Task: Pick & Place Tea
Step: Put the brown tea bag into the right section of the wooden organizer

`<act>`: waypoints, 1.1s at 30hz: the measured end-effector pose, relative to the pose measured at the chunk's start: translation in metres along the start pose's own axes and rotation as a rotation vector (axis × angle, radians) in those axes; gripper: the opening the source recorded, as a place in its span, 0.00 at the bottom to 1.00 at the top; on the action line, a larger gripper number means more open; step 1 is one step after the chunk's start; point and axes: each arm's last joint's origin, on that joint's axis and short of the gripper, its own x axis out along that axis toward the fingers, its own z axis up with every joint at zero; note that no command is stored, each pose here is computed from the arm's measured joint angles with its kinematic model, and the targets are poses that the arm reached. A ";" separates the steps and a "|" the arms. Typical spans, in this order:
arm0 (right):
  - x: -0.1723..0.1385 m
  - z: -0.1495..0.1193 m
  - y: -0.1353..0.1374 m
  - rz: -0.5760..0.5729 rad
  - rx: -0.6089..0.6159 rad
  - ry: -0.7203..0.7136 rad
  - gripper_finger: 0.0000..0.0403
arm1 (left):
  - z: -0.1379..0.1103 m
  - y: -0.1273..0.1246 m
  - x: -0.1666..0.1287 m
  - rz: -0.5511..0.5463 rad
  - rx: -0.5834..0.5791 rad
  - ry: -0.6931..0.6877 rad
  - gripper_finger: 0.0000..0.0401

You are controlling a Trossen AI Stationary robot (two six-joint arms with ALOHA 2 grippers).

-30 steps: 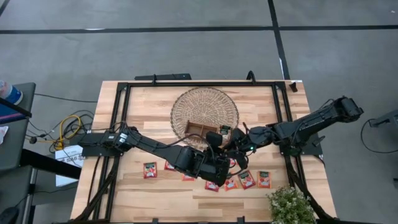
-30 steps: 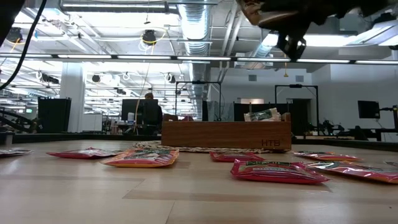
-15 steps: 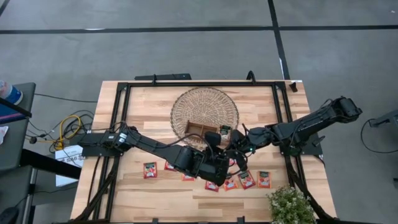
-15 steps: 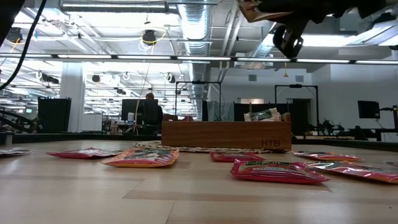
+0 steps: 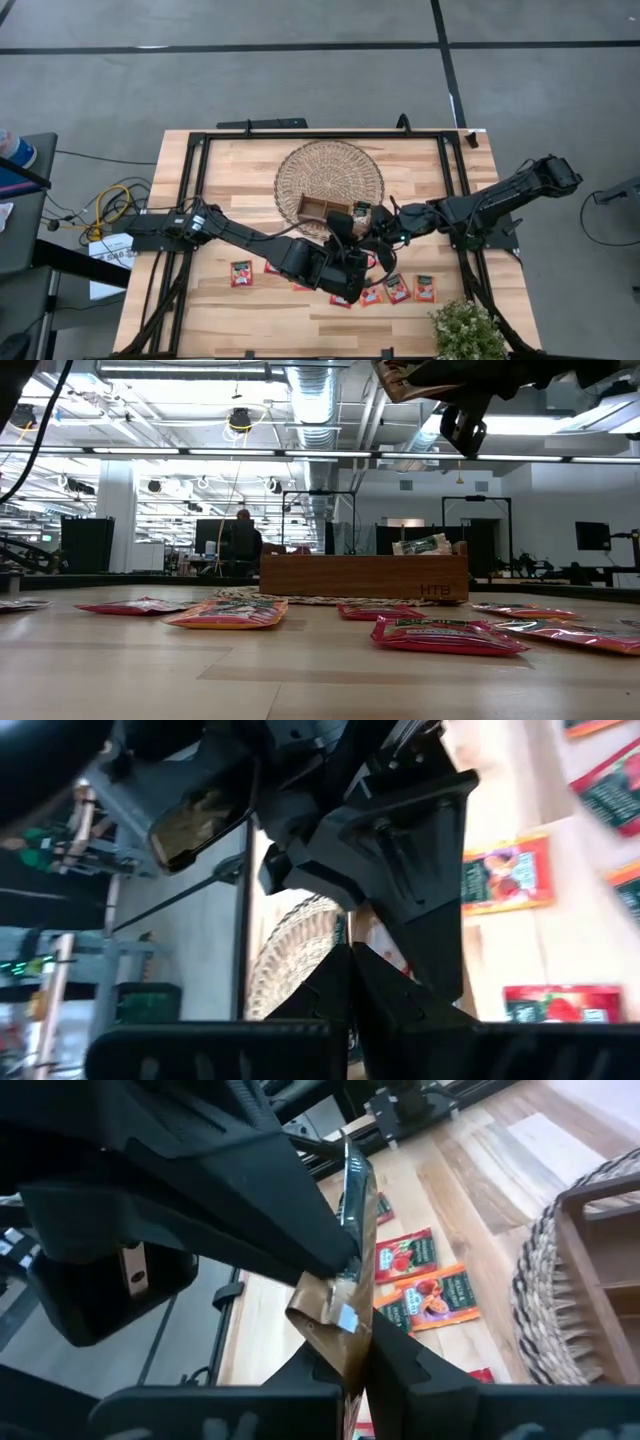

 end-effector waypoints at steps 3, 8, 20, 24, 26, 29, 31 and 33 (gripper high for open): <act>0.000 -0.002 -0.001 -0.012 0.001 0.018 0.01 | -0.003 0.001 0.000 0.035 0.022 0.022 0.00; 0.001 -0.003 -0.001 -0.009 0.010 0.021 0.01 | -0.003 0.001 -0.001 0.040 0.027 0.028 0.00; 0.001 -0.002 -0.003 -0.050 0.010 -0.005 0.01 | -0.021 0.009 -0.006 0.320 0.137 0.151 0.00; 0.001 -0.002 -0.006 -0.099 0.019 -0.018 0.01 | -0.031 0.011 -0.013 0.315 0.069 0.176 0.00; 0.001 -0.002 -0.008 -0.142 0.024 -0.030 0.01 | -0.036 0.011 -0.017 0.263 -0.003 0.201 0.00; 0.001 -0.003 -0.010 -0.185 0.023 -0.038 0.01 | -0.038 0.014 -0.023 0.144 -0.145 0.214 0.00; 0.000 -0.005 -0.012 -0.235 0.029 -0.025 0.01 | -0.039 0.019 -0.029 0.074 -0.185 0.229 0.00; -0.001 -0.010 -0.016 -0.300 0.043 0.011 0.01 | -0.039 0.024 -0.034 0.026 -0.239 0.230 0.00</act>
